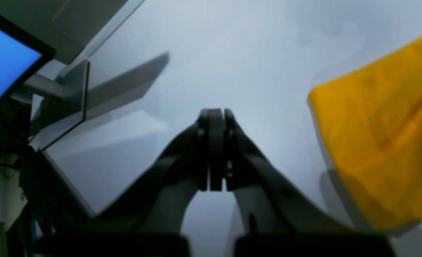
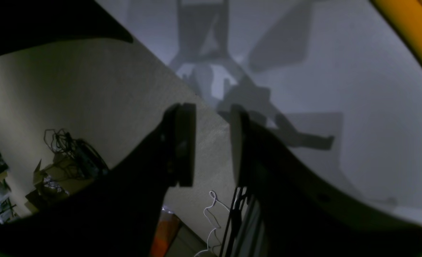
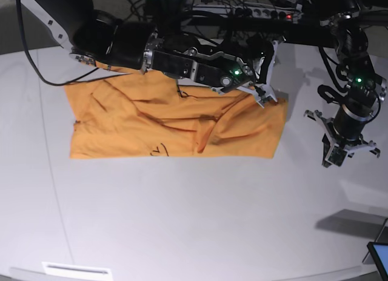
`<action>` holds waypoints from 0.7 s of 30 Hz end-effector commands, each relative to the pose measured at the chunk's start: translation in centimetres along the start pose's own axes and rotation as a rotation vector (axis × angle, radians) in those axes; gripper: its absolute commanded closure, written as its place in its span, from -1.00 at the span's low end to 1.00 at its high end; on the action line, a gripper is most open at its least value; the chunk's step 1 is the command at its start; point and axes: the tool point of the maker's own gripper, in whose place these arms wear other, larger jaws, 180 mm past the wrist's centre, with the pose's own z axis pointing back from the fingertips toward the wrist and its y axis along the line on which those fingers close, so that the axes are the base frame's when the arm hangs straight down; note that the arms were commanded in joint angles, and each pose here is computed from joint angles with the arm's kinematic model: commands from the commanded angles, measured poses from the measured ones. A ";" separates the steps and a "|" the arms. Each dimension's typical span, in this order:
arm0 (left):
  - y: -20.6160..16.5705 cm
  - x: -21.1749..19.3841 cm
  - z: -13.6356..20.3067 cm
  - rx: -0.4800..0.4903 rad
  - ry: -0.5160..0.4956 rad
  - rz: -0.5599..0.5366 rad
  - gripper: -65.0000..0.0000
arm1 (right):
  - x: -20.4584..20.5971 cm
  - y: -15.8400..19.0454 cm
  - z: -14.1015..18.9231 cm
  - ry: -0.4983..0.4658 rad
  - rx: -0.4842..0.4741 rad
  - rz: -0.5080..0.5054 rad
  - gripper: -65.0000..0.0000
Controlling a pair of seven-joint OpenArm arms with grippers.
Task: Fold the T-shirt properly
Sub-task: 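Swing the right gripper over to the shirt's hem end, then lower the right gripper and grasp the hem end's folded edge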
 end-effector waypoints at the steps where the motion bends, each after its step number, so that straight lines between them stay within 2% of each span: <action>1: 1.1 1.2 0.2 0.026 -0.039 -0.010 1.00 | 1.2 0.8 0.7 -0.033 0.017 0.017 0.48; 6: 1.0 1.0 0.1 0.025 -0.036 -0.008 1.00 | 1.7 0.2 0.5 -0.037 -0.004 0.012 0.48; 10: 0.9 0.8 0.1 0.020 -0.030 -0.007 1.00 | 3.0 -0.5 0.5 -0.093 -0.024 0.010 0.49; 17: 1.1 0.7 0.2 0.022 -0.025 -0.018 1.00 | 5.8 -3.7 0.3 -0.155 -0.119 -0.006 0.49; 21: 1.3 0.7 0.2 0.024 -0.023 -0.026 1.00 | 6.6 -4.0 0.4 -0.190 -0.131 -0.003 0.49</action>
